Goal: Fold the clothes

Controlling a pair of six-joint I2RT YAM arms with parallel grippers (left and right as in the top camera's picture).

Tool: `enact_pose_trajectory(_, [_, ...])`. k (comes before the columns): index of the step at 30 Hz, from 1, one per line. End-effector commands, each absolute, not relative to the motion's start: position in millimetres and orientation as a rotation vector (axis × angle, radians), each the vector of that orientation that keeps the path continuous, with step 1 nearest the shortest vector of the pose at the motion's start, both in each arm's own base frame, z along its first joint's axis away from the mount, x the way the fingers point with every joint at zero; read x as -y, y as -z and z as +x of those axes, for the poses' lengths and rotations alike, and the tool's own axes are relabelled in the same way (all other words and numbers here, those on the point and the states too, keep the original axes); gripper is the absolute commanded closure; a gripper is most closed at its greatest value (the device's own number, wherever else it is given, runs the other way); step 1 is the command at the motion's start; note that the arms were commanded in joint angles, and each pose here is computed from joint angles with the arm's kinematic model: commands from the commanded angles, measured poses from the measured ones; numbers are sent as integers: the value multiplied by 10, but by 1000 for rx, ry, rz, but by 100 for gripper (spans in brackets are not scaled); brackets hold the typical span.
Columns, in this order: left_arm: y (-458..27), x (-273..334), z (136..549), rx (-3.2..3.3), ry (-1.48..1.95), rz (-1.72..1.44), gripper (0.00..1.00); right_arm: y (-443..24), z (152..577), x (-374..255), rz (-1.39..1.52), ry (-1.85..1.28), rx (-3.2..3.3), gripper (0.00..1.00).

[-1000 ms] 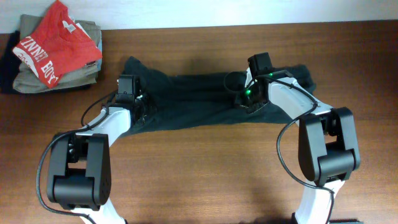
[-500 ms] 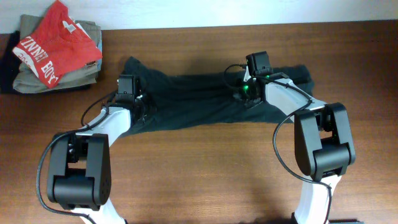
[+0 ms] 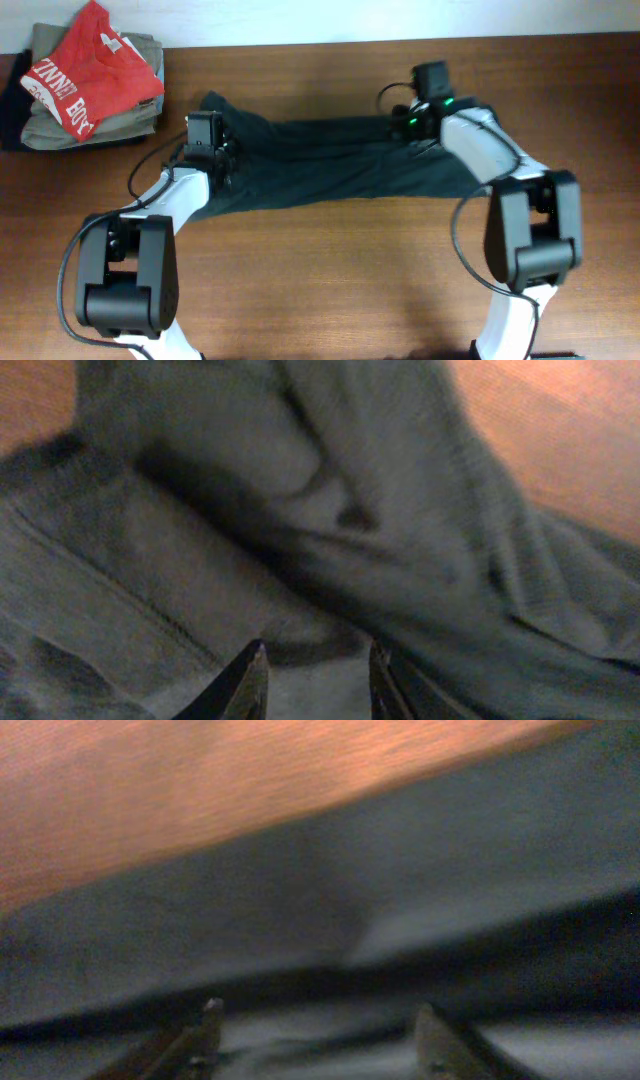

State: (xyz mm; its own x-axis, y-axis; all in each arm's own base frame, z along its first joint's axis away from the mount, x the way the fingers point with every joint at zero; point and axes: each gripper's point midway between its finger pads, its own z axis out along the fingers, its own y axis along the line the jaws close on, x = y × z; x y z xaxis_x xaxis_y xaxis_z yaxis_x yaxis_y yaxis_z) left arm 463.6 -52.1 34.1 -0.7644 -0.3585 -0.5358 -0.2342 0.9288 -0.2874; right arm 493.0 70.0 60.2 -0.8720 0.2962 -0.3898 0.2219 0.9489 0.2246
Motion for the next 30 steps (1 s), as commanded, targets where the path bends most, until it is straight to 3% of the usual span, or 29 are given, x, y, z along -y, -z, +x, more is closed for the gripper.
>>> enact_pose_trajectory(1, [-1033,494,4695,-2409,251,-342,67,-1434,4989,-27,430,-151,-2575,13])
enact_pose_trajectory(4, [-988,482,4574,-2462,239,-351,67,-1322,4795,310,481,-102,-2655,8])
enact_pose_trajectory(6, [-811,473,4478,-2526,223,-361,68,-1085,4657,399,468,-138,-2739,14])
enact_pose_trajectory(10, [-374,468,4360,-2649,195,-380,97,-617,4444,330,475,-228,-2857,63])
enact_pose_trajectory(15, [60,440,4253,-2752,165,-409,99,-229,4275,228,490,-294,-2910,85])
enact_pose_trajectory(19, [96,250,4195,-2760,66,-486,99,-19,4120,279,584,-248,-2931,86])
enact_pose_trajectory(24, [152,-154,3969,-2790,-112,-683,99,253,3886,376,761,-145,-2937,96])
enact_pose_trajectory(30, [194,-431,3507,-2853,-210,-1021,99,213,3651,536,1004,32,-2930,96])
